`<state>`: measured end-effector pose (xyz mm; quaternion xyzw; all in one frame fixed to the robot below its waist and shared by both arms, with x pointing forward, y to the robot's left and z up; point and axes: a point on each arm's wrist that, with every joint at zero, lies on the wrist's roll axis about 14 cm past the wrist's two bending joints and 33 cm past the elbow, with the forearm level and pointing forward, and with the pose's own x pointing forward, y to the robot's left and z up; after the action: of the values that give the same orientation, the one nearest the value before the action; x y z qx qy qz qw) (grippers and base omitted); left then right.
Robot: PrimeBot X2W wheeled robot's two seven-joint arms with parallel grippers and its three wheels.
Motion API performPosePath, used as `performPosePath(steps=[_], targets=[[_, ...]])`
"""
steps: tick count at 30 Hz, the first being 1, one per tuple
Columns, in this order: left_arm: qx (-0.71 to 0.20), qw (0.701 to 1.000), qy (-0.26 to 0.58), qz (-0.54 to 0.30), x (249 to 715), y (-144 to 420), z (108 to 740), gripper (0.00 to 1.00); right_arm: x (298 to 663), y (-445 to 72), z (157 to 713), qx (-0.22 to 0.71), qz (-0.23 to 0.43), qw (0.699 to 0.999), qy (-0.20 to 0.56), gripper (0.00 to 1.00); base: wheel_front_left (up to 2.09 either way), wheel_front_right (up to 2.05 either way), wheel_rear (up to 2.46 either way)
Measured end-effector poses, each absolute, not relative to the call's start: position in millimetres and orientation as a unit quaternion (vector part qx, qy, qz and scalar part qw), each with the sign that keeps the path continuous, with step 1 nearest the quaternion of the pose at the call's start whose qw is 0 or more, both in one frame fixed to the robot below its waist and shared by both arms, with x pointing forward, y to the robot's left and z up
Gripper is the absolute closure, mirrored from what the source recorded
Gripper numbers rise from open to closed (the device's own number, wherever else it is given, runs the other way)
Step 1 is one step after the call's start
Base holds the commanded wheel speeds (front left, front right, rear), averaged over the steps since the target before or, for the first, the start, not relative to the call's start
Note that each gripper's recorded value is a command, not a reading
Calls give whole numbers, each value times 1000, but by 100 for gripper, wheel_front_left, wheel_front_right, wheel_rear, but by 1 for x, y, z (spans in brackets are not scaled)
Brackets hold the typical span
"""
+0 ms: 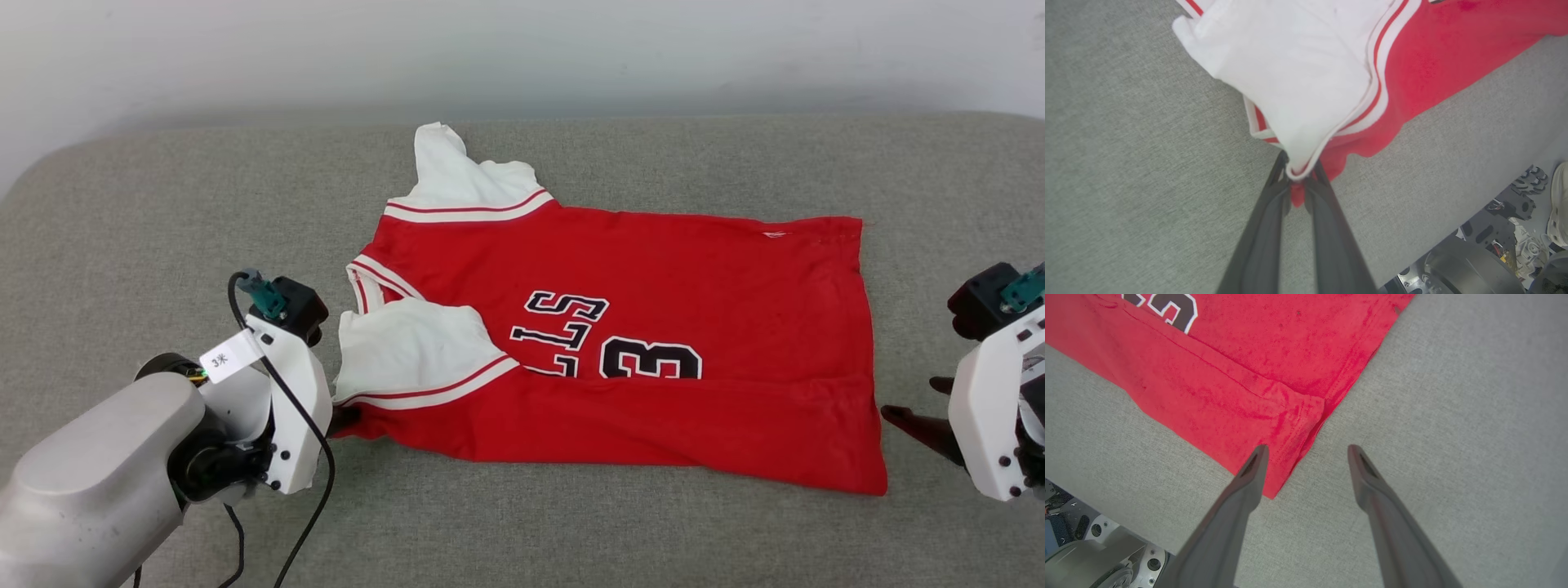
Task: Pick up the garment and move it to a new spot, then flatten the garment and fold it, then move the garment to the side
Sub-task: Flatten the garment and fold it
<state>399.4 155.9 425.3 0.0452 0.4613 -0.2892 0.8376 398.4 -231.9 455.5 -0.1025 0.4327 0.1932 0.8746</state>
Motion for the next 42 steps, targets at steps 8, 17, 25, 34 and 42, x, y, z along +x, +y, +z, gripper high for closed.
performPosePath(steps=[8, 17, 25, 34, 42], targets=[[42, 838, 462, -288, 406, 155, 415, 100, 385, -227, 403, -85, 183, 833, 515, 0, 0, 0, 0], [32, 834, 470, -288, 408, 152, 402, 100, 371, -219, 353, -59, 167, 809, 560, 0, 0, 0, 0], [22, 839, 466, -280, 402, 156, 403, 100, 379, -210, 365, -51, 178, 840, 510, 100, 0, 0, 0], [9, 854, 442, -273, 383, 164, 422, 100, 376, -213, 407, -44, 189, 874, 445, 100, 0, 0, 0], [9, 852, 440, -284, 347, 167, 425, 100, 352, -226, 424, -39, 191, 879, 434, 100, 0, 0, 0]])
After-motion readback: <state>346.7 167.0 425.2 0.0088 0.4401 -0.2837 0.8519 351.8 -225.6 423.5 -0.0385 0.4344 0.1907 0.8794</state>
